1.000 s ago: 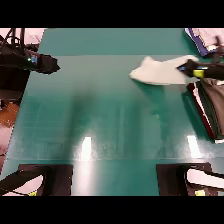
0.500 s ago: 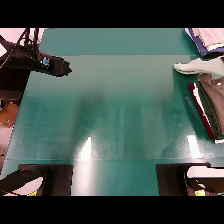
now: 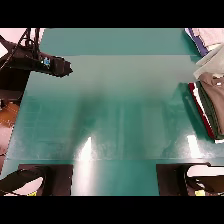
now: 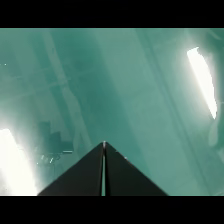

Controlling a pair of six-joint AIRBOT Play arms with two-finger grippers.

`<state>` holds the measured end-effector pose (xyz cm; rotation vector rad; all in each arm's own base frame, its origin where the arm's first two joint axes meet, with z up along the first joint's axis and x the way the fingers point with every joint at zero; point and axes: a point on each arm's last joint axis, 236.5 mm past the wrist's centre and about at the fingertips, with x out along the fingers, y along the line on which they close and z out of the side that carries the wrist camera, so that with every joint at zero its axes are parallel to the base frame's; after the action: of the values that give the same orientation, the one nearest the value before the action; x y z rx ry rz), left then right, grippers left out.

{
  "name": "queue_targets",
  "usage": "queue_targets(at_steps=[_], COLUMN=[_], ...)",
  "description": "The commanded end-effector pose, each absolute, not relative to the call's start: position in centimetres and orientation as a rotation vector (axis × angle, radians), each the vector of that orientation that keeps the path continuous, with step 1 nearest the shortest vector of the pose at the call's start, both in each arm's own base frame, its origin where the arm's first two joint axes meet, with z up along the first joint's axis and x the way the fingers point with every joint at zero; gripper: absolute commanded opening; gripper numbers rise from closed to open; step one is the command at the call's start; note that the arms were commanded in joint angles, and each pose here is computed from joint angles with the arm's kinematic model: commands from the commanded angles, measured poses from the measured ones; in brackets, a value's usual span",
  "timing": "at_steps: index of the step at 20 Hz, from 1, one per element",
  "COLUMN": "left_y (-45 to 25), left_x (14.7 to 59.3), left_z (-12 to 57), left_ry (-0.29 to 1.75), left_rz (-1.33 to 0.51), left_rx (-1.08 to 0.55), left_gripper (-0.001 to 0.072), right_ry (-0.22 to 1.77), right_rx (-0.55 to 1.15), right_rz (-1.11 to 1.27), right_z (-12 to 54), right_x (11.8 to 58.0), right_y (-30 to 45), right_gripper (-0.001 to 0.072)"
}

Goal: Fold the shirts.

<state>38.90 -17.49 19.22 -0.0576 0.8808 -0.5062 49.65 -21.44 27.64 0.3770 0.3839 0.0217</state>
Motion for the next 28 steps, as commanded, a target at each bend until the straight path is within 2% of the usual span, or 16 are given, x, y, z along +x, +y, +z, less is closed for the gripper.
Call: queue_targets(at_steps=[1, 6, 16, 17, 19, 20, 25, 28], left_y=[-17.4, -17.4, -17.4, -17.4, -17.4, -17.4, -17.4, -17.4], left_x=[38.9, 38.9, 38.9, 38.9, 38.8, 38.8, 38.6, 38.7], left_z=[19.2, 19.2, 19.1, 19.1, 19.0, 19.0, 18.9, 19.0], left_ry=[0.882, 0.881, 0.876, 0.877, 0.881, 0.880, 0.881, 0.879], left_rz=[-0.504, -0.504, -0.519, -0.519, -0.520, -0.522, -0.533, -0.532], left_rx=[-0.055, -0.053, -0.024, -0.023, -0.022, -0.019, 0.002, 0.001], left_gripper=[0.0026, 0.0026, 0.0026, 0.0026, 0.0026, 0.0026, 0.0026, 0.0026], right_ry=[0.391, 0.460, 0.956, 1.008, 1.073, 1.098, 1.114, 1.063], right_rx=[0.339, 0.372, 0.530, 0.545, 0.558, 0.565, 0.566, 0.623], right_rz=[0.028, -0.050, -0.371, -0.412, -0.454, -0.458, -0.497, -0.363], right_z=[29.9, 30.2, 21.6, 20.9, 20.1, 19.9, 20.2, 21.1], right_x=[47.1, 42.5, 31.5, 30.2, 28.6, 28.1, 27.1, 29.6], right_y=[-21.5, -23.1, -25.9, -26.1, -26.2, -26.0, -25.9, -22.9], right_gripper=[0.0012, 0.0012, 0.0021, 0.0084, 0.0369, 0.0413, 0.0413, 0.0412])
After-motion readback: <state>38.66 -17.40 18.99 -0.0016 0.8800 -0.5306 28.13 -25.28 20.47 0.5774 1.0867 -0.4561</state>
